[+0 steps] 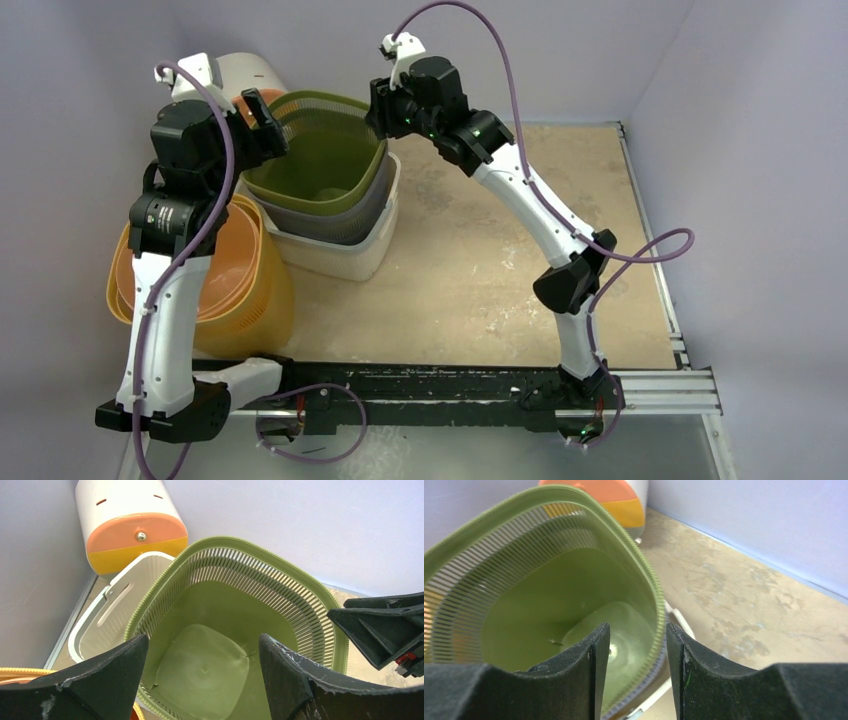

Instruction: Turn the large container upside down

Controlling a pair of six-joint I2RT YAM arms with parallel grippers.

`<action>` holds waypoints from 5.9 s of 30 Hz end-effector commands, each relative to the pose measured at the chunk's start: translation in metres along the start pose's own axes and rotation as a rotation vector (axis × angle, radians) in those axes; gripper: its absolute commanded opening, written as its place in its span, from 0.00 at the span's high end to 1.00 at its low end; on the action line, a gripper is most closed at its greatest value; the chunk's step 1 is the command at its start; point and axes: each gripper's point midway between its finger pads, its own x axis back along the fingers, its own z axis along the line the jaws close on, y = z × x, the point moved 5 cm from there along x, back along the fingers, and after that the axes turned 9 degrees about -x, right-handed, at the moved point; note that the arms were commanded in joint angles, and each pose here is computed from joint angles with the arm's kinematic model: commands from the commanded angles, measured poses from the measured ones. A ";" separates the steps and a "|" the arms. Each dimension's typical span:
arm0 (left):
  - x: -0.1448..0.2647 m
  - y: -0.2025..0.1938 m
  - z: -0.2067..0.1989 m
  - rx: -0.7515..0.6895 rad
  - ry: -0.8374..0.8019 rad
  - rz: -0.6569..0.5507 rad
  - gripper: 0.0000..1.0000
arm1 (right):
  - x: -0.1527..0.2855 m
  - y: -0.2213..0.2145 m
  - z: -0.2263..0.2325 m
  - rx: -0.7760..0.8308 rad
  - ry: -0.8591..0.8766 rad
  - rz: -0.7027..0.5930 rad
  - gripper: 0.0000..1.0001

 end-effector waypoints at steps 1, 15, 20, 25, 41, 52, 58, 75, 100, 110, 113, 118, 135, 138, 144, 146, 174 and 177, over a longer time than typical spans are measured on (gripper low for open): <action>0.005 0.003 0.002 0.001 0.011 -0.025 0.22 | 0.013 0.012 -0.017 0.069 -0.134 -0.027 0.51; 0.002 -0.005 0.005 -0.017 0.027 -0.004 0.22 | 0.000 -0.003 -0.013 0.058 -0.091 0.020 0.50; 0.001 -0.007 0.005 -0.025 0.029 0.002 0.22 | -0.004 -0.007 -0.013 0.065 -0.085 0.033 0.53; 0.003 -0.006 0.008 -0.032 0.042 -0.002 0.22 | -0.008 -0.015 -0.012 0.059 -0.070 0.064 0.66; 0.022 -0.004 0.017 -0.023 0.070 -0.029 0.22 | -0.012 -0.050 -0.029 0.091 -0.145 0.216 0.72; 0.024 -0.003 0.020 -0.024 0.087 -0.040 0.22 | -0.002 -0.049 -0.036 0.109 -0.198 0.226 1.00; 0.021 0.000 0.019 -0.020 0.088 -0.051 0.22 | 0.023 0.011 -0.006 0.034 -0.064 0.010 1.00; 0.041 0.034 0.033 0.099 0.184 -0.246 0.22 | 0.137 0.159 0.016 -0.074 -0.031 -0.670 1.00; 0.071 0.049 0.046 0.142 0.223 -0.335 0.23 | 0.231 0.254 0.016 -0.182 0.035 -1.131 1.00; 0.054 0.035 0.036 0.104 0.178 -0.255 0.23 | 0.121 0.126 -0.036 -0.218 -0.277 -0.485 0.46; 0.050 0.030 0.035 0.094 0.173 -0.237 0.23 | 0.100 0.086 -0.043 -0.241 -0.302 -0.317 0.41; 0.042 0.021 0.032 0.090 0.160 -0.210 0.23 | 0.078 0.049 -0.053 -0.220 -0.355 -0.153 0.36; 0.033 0.003 0.032 0.072 0.172 -0.159 0.23 | 0.058 0.009 -0.082 -0.198 -0.449 -0.002 0.55; 0.035 0.001 0.034 0.073 0.176 -0.159 0.23 | 0.054 0.003 -0.083 -0.192 -0.442 0.026 0.57; 0.040 0.001 0.036 0.075 0.186 -0.166 0.23 | 0.049 -0.006 -0.084 -0.177 -0.434 0.068 0.69; 0.041 0.001 0.037 0.072 0.188 -0.167 0.23 | 0.049 -0.007 -0.084 -0.165 -0.435 0.077 0.76; 0.052 0.017 0.043 0.092 0.222 -0.214 0.23 | 0.198 0.183 -0.021 -0.261 -0.021 -0.625 1.00; 0.054 0.020 0.044 0.098 0.230 -0.226 0.23 | 0.234 0.205 -0.024 -0.255 -0.052 -0.793 1.00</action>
